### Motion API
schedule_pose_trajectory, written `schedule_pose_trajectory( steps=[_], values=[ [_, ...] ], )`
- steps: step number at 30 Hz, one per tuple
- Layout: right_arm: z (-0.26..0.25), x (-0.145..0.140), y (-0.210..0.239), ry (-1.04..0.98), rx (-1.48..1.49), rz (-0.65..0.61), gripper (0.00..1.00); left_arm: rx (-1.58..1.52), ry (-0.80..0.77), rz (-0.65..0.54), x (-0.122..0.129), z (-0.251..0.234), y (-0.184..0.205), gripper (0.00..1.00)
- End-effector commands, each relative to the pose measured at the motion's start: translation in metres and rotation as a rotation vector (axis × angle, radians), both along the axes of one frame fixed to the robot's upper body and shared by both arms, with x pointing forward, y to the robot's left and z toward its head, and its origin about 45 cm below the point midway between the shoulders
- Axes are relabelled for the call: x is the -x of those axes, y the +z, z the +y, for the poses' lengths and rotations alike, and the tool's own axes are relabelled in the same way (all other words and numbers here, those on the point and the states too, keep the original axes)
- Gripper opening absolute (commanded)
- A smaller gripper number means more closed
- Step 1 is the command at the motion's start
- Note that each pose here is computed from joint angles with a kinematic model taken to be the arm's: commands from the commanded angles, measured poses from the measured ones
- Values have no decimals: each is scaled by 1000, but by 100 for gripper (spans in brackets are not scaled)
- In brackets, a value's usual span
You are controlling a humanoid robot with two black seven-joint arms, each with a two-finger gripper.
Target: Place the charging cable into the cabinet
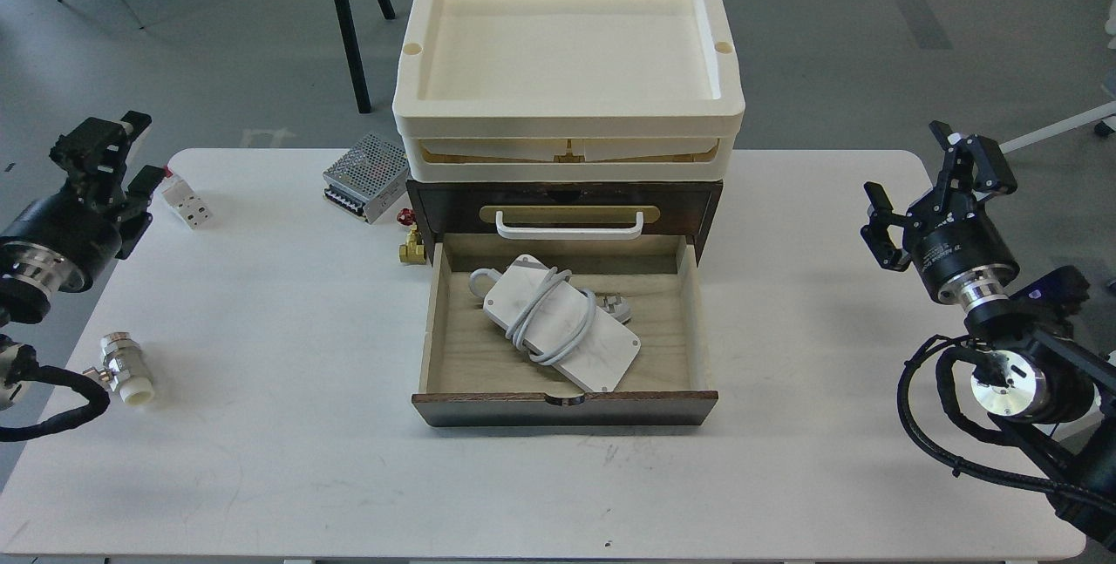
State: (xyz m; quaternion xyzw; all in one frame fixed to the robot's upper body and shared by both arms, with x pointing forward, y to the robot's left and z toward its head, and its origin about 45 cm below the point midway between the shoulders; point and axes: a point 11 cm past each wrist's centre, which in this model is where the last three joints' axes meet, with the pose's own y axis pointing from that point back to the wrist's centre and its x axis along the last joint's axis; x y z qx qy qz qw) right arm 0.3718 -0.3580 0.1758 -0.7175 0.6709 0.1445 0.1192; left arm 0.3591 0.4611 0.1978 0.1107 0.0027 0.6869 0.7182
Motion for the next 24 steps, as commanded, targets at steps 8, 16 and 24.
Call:
schedule_pose_trajectory(
  steps=[8,16,24],
  values=[
    [-2,-1,1,-14,-8,-5,99,353,6,-7,-18,-7,-49,81],
    [-2,-2,1,-15,-11,-6,99,379,7,-9,-40,-21,-57,87],
    [-2,-2,1,-16,-11,-6,99,388,21,-20,-44,-22,-56,89]
  ],
)
